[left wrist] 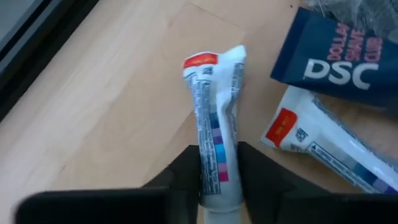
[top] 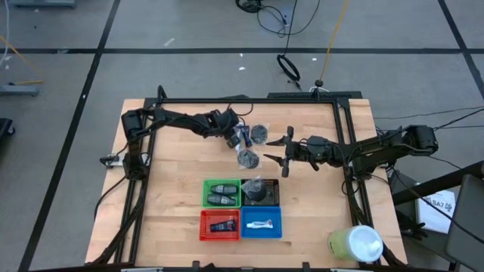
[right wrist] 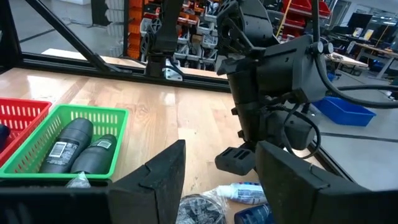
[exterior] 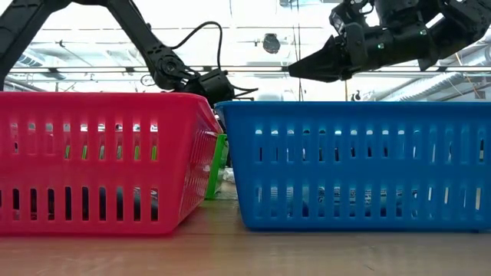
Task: Pick & Place Travel size toiletries
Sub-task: Put the top white toothpaste into the blue bin
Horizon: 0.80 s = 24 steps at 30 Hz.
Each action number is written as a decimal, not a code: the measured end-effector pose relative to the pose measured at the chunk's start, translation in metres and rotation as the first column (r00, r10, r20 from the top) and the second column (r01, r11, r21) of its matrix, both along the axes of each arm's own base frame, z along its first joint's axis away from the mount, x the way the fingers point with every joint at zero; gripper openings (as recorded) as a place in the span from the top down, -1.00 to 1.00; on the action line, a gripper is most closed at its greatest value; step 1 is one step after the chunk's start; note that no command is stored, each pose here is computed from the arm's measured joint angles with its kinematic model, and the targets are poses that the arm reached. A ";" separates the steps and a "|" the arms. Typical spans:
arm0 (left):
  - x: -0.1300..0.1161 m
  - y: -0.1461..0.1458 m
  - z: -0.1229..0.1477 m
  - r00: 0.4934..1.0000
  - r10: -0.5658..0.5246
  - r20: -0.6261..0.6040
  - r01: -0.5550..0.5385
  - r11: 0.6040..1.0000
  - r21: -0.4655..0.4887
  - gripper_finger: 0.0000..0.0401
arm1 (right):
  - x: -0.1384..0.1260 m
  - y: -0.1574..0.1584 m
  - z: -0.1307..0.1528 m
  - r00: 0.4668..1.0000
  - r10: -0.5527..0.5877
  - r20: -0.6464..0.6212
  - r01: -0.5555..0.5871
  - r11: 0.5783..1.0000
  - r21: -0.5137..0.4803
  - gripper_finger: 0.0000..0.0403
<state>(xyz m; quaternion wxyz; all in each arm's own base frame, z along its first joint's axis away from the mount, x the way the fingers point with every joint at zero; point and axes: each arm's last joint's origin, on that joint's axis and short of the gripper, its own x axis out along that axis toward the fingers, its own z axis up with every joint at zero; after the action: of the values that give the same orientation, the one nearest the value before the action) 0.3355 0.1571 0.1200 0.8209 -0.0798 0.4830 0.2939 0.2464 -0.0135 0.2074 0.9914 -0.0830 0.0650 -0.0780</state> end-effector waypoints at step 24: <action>-0.023 -0.085 0.096 0.884 -0.387 0.262 0.362 0.922 0.140 0.97 | -0.001 0.000 -0.004 0.999 -0.004 -0.042 0.004 1.000 0.020 0.09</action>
<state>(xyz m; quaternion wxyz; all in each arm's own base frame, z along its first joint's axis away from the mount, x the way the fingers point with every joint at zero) 0.3126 0.0724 0.2162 0.9257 0.0093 0.3528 0.1358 0.2459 -0.0133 0.2030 0.9904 -0.0747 0.0867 -0.0775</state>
